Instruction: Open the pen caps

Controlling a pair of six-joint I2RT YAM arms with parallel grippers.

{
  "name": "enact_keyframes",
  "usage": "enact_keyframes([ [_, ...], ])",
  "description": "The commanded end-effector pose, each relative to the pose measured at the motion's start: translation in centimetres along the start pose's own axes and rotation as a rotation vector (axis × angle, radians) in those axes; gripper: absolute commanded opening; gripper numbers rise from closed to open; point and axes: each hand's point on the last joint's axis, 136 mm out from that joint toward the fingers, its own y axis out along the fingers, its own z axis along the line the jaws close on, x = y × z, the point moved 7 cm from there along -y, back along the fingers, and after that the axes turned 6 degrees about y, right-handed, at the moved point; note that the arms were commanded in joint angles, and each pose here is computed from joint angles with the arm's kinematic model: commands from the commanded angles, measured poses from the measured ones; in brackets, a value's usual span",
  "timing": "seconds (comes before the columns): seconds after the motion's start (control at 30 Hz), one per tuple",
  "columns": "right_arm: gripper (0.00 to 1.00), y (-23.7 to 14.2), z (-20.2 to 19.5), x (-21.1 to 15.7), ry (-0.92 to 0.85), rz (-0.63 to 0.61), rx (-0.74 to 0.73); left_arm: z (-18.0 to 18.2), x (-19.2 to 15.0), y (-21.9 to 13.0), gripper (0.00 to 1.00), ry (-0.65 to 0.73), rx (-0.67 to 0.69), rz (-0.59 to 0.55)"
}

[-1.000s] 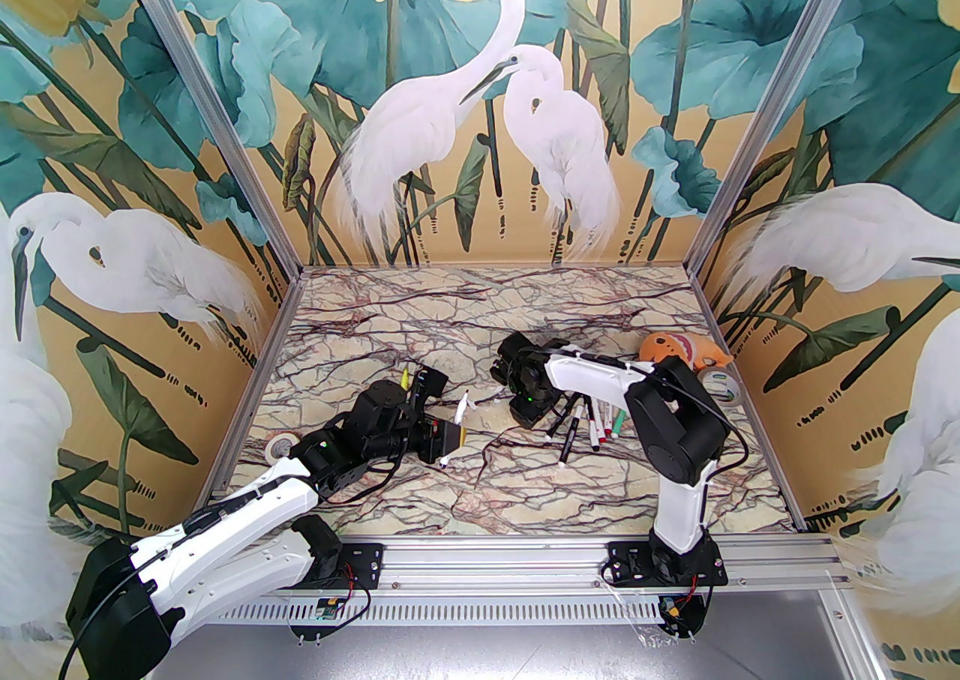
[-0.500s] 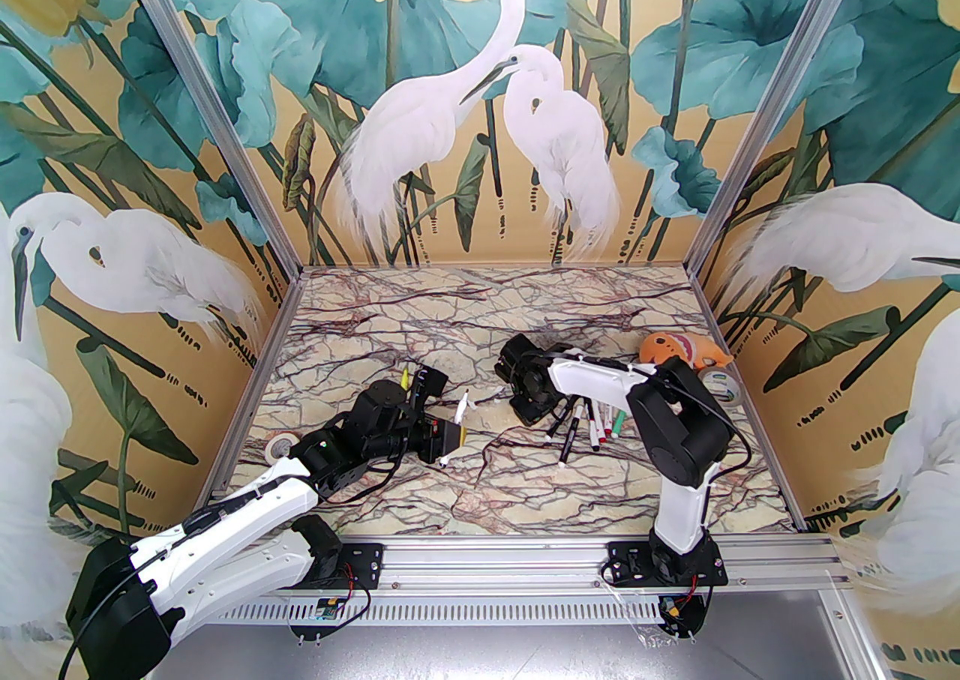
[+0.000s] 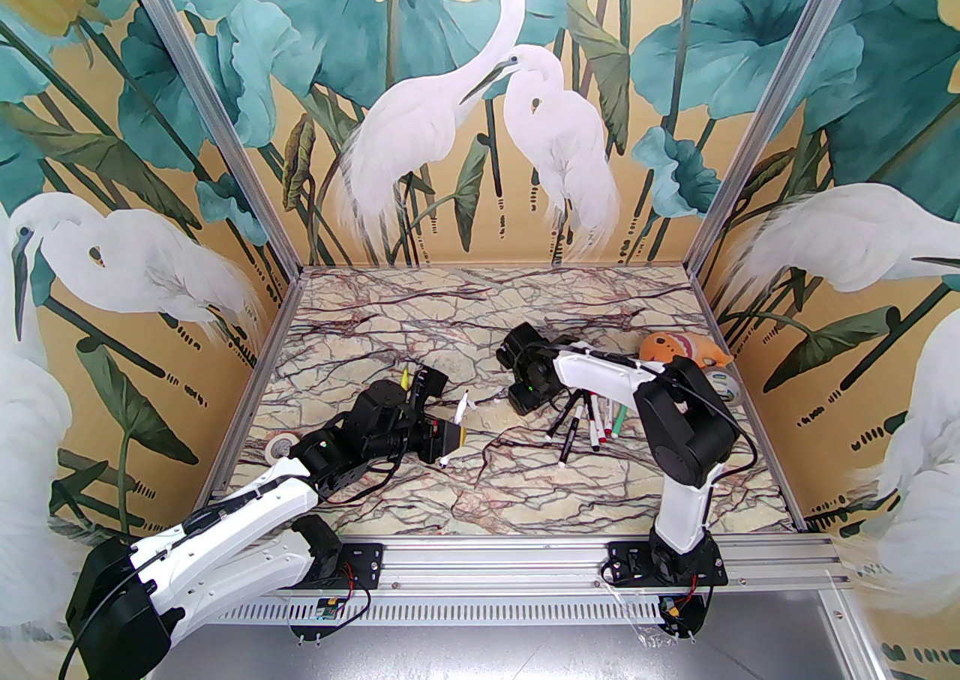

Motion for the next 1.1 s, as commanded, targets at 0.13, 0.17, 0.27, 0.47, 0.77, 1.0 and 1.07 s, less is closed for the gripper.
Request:
enact_keyframes([
  [0.13, 0.46, 1.0, 0.5, 0.0, -0.011, 0.044, 0.069, -0.3, 0.6, -0.7, 0.09, 0.011, 0.003, -0.022],
  [0.17, 0.45, 0.9, 0.5, -0.1, -0.002, 0.039, 0.074, -0.3, 0.6, -0.7, 0.09, 0.01, 0.004, -0.021],
  [0.27, 0.46, 0.3, 0.7, -0.4, 0.031, 0.019, 0.094, -0.3, 0.7, -0.7, 0.09, 0.012, 0.004, -0.021],
  [0.47, 0.45, -0.2, 1.0, -1.5, 0.072, -0.01, 0.135, -0.3, 0.8, -0.3, 0.09, 0.009, -0.004, -0.018],
  [0.77, 0.44, -2.6, 0.7, -1.2, 0.126, -0.074, 0.097, -0.3, 0.8, -0.3, 0.09, 0.005, -0.008, -0.018],
  [1.0, 0.46, -3.0, 0.5, -2.8, 0.085, -0.029, 0.057, -0.4, 0.8, -0.5, 0.09, 0.01, -0.005, -0.018],
  [1.07, 0.51, -2.8, 0.4, -3.4, 0.074, -0.012, 0.041, -0.3, 0.7, -0.6, 0.09, 0.006, -0.001, -0.021],
])
